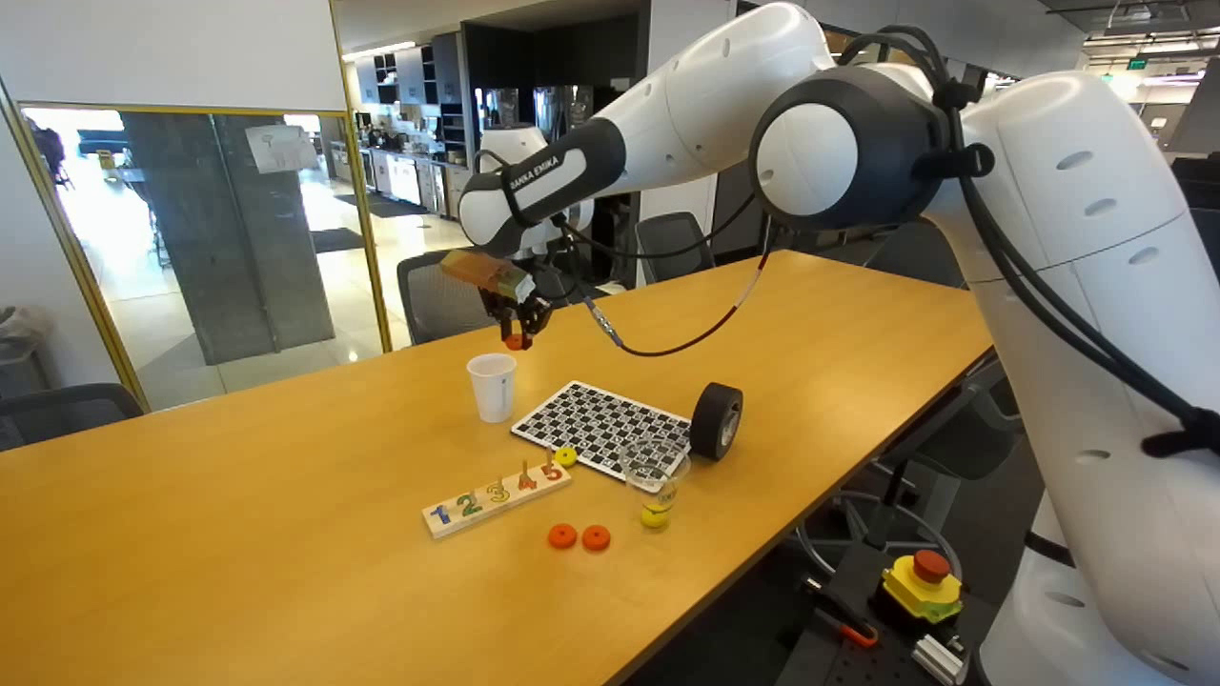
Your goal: Put the yellow coins in the transparent cup and the orange coins in the white cup
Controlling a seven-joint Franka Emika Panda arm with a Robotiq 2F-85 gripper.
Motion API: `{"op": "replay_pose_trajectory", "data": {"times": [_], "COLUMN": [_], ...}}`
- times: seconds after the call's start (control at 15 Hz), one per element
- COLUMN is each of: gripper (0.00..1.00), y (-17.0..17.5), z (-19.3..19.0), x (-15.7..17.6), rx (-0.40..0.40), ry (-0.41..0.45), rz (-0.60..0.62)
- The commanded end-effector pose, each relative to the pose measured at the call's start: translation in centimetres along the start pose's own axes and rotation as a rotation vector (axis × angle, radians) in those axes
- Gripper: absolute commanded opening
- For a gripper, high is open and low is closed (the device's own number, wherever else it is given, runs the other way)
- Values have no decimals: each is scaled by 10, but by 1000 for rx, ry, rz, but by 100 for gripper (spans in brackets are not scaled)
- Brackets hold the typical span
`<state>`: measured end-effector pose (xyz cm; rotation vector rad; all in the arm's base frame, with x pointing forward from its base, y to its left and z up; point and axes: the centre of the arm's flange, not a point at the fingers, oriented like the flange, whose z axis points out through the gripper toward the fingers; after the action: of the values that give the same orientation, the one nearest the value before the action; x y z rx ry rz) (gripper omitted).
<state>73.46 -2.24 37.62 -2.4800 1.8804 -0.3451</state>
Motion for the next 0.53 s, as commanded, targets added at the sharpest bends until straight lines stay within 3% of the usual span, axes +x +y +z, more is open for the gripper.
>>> {"op": "replay_pose_trajectory", "data": {"times": [0.0,0.47], "gripper": [23,23], "y": [-29,-54], "z": [-6,16], "x": [-3,-8], "rx": [6,-1], "ry": [1,-33], "rz": [-25,-64]}}
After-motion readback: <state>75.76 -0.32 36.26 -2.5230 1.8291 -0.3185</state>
